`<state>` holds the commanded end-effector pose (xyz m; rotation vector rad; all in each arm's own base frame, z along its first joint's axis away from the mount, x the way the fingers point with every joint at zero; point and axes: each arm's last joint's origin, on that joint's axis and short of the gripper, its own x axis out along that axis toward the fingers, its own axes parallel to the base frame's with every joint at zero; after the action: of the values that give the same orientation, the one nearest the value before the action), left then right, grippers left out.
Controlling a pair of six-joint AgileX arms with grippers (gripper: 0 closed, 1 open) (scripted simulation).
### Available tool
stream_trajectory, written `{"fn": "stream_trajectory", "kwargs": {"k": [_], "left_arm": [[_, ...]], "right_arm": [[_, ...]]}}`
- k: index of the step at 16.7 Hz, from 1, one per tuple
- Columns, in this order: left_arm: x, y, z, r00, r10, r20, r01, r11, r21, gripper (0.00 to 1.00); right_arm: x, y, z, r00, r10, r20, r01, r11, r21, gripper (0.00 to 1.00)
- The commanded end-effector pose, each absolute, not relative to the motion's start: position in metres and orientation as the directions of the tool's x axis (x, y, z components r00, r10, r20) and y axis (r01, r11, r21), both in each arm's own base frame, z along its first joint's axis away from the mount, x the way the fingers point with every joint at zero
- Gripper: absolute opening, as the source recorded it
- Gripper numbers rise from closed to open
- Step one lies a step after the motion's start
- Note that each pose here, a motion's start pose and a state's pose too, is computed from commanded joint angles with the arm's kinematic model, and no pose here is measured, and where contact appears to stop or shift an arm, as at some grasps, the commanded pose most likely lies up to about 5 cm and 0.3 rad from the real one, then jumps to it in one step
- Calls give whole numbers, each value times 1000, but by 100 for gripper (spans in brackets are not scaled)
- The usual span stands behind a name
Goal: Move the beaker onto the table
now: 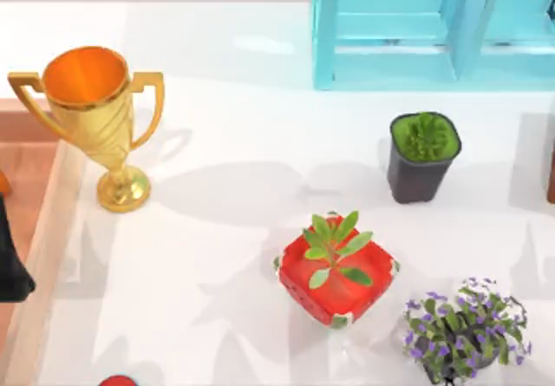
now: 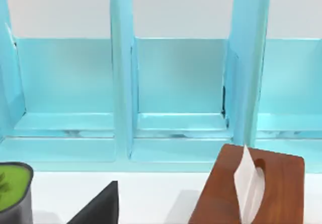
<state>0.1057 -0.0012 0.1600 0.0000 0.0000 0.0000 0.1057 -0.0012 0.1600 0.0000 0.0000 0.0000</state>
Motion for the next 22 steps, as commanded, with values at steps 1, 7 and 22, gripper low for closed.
{"fn": "stream_trajectory", "kwargs": {"k": [1, 7, 22], "left_arm": [[106, -1, 160, 1000, 0, 0, 0, 1000, 0, 100], [108, 3, 186, 987, 34, -160, -29, 999, 31, 100], [257, 60, 260, 140, 34, -990, 14, 999, 36, 100]], "right_arm": [[106, -1, 160, 1000, 0, 0, 0, 1000, 0, 100], [106, -1, 160, 1000, 0, 0, 0, 1000, 0, 100], [106, -1, 160, 1000, 0, 0, 0, 1000, 0, 100]]}}
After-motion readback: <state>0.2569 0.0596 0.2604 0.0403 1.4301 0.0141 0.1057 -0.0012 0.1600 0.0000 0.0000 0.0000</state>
